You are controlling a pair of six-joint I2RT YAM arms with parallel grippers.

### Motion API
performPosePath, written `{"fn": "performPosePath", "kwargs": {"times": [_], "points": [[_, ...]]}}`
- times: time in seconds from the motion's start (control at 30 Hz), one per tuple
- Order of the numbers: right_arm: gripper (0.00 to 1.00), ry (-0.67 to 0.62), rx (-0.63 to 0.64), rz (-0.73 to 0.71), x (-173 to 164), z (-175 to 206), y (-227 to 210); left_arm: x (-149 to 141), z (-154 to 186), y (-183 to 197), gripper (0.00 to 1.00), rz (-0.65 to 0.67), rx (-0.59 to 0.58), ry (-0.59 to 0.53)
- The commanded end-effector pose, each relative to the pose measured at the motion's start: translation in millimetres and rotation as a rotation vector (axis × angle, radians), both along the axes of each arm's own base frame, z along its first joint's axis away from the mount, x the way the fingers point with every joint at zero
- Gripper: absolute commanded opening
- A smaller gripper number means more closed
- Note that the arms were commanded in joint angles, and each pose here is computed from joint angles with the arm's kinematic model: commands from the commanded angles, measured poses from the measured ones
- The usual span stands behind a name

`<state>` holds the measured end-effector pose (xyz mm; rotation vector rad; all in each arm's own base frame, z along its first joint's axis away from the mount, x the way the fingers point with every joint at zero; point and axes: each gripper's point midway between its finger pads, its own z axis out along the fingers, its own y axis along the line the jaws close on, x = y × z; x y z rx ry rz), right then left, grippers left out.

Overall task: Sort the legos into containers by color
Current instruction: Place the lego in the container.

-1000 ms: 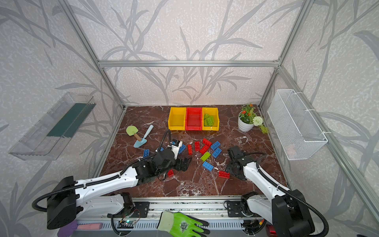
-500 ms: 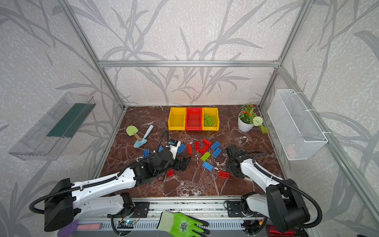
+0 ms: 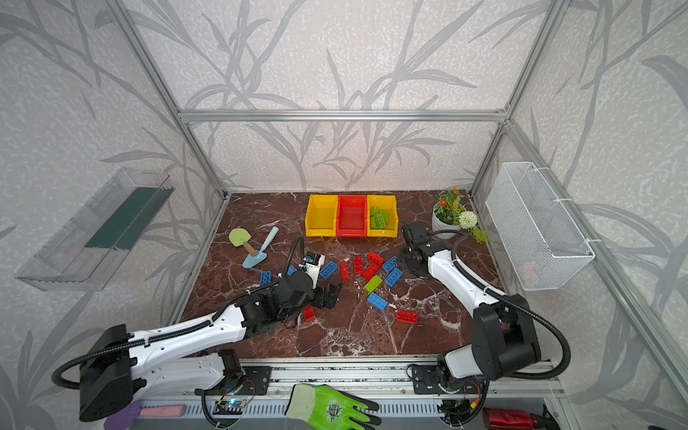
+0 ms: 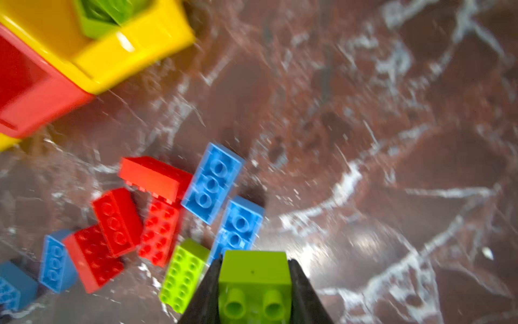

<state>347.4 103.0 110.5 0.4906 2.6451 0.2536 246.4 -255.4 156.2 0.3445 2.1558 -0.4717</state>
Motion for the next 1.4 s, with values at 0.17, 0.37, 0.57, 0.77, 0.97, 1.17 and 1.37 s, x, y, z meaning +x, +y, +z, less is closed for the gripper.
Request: {"fn": "performPosePath", "kwargs": {"times": [0.17,0.37,0.57,0.77,0.97,1.17,1.37], "points": [[0.26,-0.105,0.001,0.197,125.4,25.8,51.9,25.2,6.7,18.0,0.99,0.121,0.054,0.000],[0.26,-0.109,0.027,0.241,199.0,11.8,71.1,38.3,9.9,32.8,0.99,0.197,0.096,0.005],[0.30,-0.114,0.006,0.257,244.5,5.3,78.2,41.6,12.3,44.4,0.99,0.247,0.119,0.016],[0.57,-0.145,0.013,0.267,254.1,18.9,81.7,38.7,16.6,51.4,0.99,0.266,0.110,0.018],[0.58,-0.127,0.009,0.296,225.1,43.7,79.4,31.5,19.3,55.6,0.99,0.262,0.068,0.016],[0.58,-0.094,-0.041,0.339,152.4,47.5,74.6,22.6,21.6,60.8,0.99,0.253,0.008,0.003],[0.60,-0.053,0.031,0.307,55.3,18.4,65.6,9.7,17.6,60.0,0.99,0.212,-0.052,0.020]]}}
